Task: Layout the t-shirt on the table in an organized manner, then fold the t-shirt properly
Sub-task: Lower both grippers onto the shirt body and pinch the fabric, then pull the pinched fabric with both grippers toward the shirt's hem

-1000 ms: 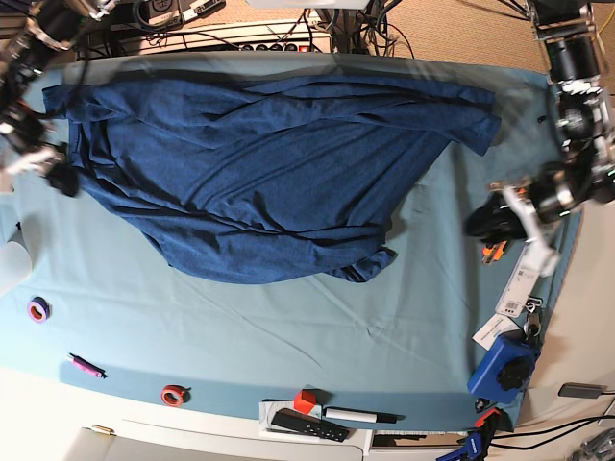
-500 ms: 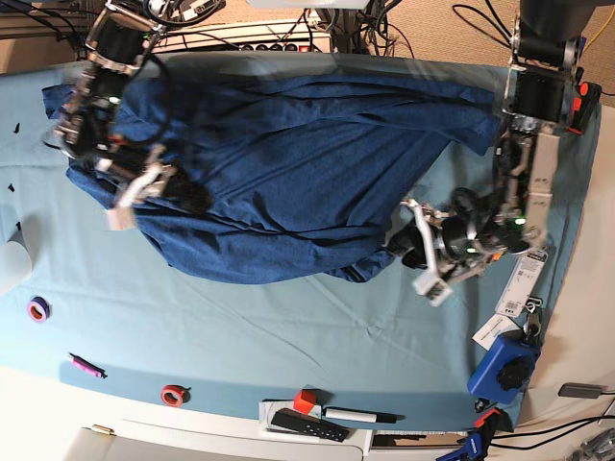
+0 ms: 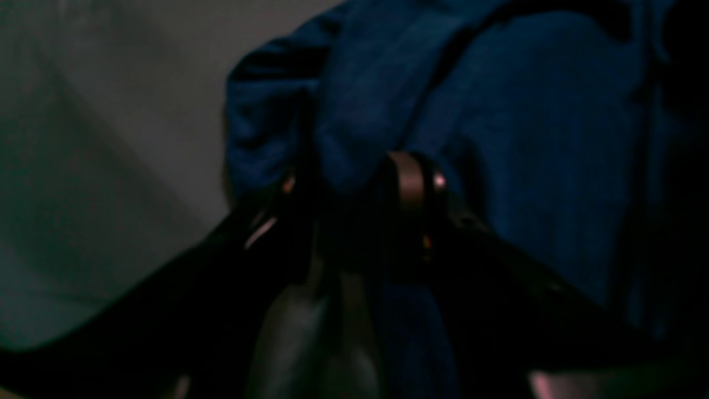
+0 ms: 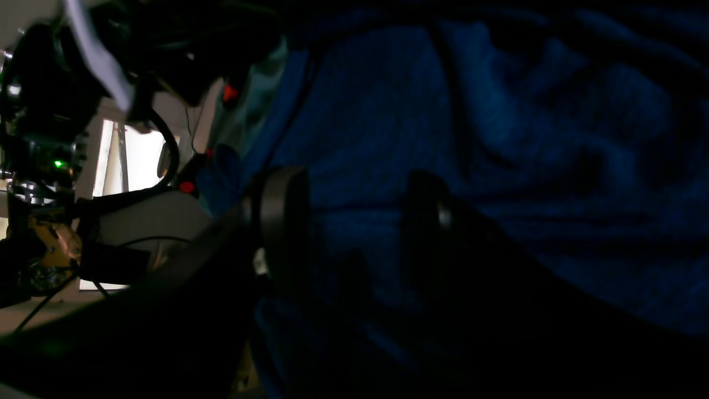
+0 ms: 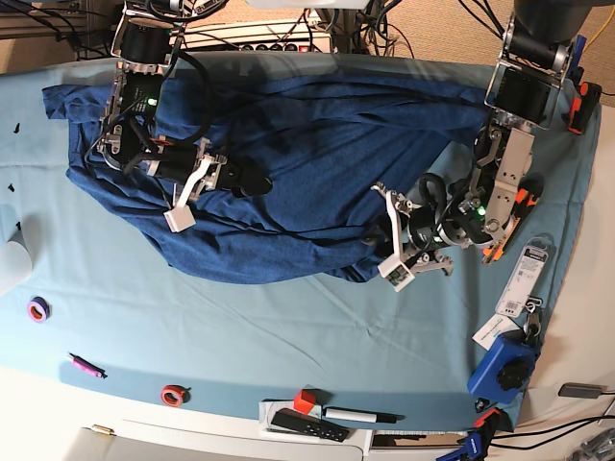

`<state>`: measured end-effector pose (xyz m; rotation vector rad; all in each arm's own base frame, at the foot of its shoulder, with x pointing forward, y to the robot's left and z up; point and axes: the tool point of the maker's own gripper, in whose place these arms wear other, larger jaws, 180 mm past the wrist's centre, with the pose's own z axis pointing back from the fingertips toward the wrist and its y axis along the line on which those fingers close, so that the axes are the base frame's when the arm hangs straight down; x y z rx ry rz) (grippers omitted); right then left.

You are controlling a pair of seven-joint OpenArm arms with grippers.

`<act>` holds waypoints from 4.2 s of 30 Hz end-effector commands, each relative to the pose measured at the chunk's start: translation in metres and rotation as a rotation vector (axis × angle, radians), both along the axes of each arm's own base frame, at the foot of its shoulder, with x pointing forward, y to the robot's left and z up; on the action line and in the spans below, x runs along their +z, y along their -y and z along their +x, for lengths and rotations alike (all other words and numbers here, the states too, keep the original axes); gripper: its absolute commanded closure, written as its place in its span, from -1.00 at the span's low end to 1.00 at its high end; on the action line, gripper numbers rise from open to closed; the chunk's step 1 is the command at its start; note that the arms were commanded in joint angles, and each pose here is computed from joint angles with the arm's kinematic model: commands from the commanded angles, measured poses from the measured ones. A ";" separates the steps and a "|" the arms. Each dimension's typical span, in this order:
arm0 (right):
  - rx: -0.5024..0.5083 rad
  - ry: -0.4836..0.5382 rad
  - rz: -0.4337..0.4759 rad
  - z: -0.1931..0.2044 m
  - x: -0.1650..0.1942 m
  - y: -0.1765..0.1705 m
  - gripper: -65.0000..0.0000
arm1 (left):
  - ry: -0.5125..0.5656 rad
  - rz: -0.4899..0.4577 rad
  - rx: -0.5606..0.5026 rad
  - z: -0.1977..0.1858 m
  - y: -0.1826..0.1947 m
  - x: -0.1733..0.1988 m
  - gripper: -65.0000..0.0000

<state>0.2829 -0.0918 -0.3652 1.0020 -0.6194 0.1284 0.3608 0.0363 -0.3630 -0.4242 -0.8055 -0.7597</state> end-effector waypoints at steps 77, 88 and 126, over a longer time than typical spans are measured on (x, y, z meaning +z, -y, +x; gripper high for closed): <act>-0.011 0.038 -0.021 0.009 0.007 0.002 0.12 | 0.336 -0.257 -0.074 0.112 0.038 0.166 1.00; -0.010 0.038 -0.021 0.009 0.007 0.002 0.12 | 0.371 -0.405 -0.172 0.101 0.118 0.208 1.00; -0.443 0.196 -0.291 0.139 0.051 0.142 -0.02 | 0.304 -0.036 -0.003 0.110 0.110 0.096 -0.36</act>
